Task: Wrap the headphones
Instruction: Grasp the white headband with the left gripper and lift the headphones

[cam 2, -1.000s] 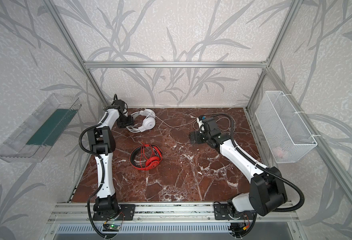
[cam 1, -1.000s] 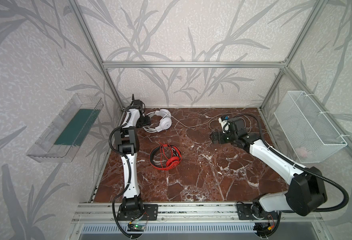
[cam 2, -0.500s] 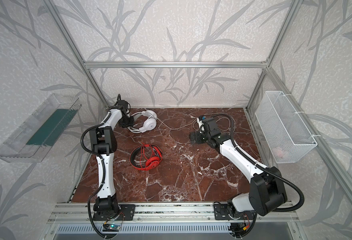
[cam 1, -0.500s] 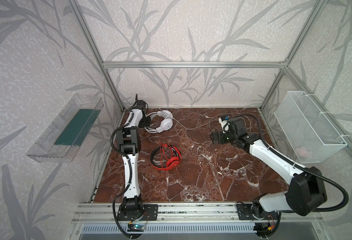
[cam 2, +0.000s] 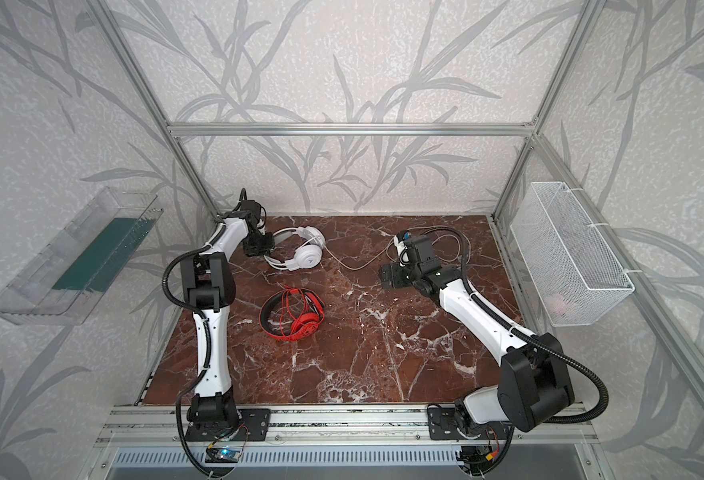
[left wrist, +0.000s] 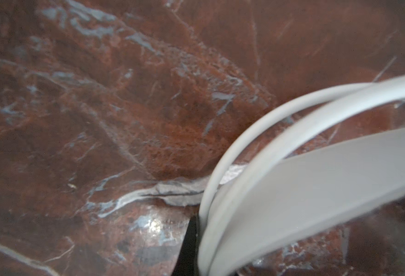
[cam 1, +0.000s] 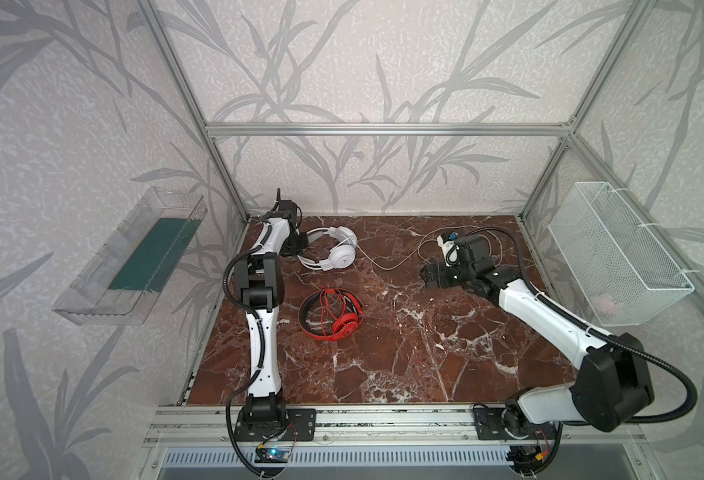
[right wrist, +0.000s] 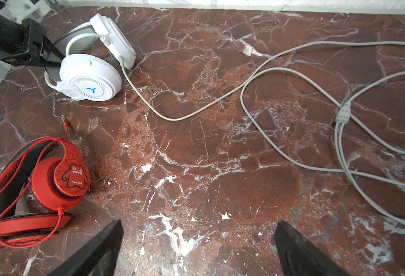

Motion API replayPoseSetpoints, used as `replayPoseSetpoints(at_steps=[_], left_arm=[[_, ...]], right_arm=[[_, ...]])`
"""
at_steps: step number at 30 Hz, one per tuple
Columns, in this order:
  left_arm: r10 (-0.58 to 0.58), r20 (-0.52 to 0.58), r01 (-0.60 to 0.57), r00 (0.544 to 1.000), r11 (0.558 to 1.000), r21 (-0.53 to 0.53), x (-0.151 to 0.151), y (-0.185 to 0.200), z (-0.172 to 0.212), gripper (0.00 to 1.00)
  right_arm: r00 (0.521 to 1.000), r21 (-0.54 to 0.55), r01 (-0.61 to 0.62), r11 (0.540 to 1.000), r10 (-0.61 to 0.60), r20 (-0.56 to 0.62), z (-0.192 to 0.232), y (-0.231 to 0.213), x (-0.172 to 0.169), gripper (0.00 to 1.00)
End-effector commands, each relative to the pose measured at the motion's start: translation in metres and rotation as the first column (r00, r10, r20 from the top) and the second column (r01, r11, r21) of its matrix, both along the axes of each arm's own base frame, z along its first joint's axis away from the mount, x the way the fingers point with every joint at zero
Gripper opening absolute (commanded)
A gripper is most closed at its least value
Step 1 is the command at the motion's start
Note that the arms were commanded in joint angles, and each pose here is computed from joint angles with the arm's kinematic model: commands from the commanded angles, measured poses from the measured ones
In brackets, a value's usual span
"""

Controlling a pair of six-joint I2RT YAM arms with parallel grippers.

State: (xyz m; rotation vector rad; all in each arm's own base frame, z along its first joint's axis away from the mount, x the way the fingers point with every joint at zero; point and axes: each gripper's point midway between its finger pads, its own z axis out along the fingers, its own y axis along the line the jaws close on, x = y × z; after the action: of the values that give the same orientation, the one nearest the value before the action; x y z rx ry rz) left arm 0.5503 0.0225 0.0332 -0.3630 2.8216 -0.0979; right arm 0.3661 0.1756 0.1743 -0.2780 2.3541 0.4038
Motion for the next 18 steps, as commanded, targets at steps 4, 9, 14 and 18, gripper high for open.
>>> replayPoseSetpoints(at_steps=[4, 9, 14, 18], left_arm=[[0.033, 0.163, -0.014, 0.986, 0.993, -0.115, 0.012, -0.024, 0.091, 0.0], [-0.031, 0.238, 0.072, 0.971, 0.983, -0.166, 0.009, -0.054, 0.137, 0.0], [-0.089, 0.273, 0.135, 0.958, 0.978, -0.157, -0.006, -0.074, 0.177, 0.0], [-0.119, 0.283, 0.174, 0.952, 0.969, -0.177, -0.026, -0.091, 0.197, 0.0]], right_arm=[[1.0, -0.027, 0.0, 1.0, 0.001, 0.023, 0.003, -0.007, -0.001, 0.99], [0.999, -0.021, 0.017, 1.0, -0.016, 0.041, 0.012, -0.017, -0.001, 0.99], [0.992, -0.021, 0.04, 0.999, -0.037, 0.12, 0.027, -0.036, -0.002, 0.99], [0.986, -0.04, 0.048, 0.998, -0.041, 0.16, 0.031, -0.055, -0.003, 0.99]])
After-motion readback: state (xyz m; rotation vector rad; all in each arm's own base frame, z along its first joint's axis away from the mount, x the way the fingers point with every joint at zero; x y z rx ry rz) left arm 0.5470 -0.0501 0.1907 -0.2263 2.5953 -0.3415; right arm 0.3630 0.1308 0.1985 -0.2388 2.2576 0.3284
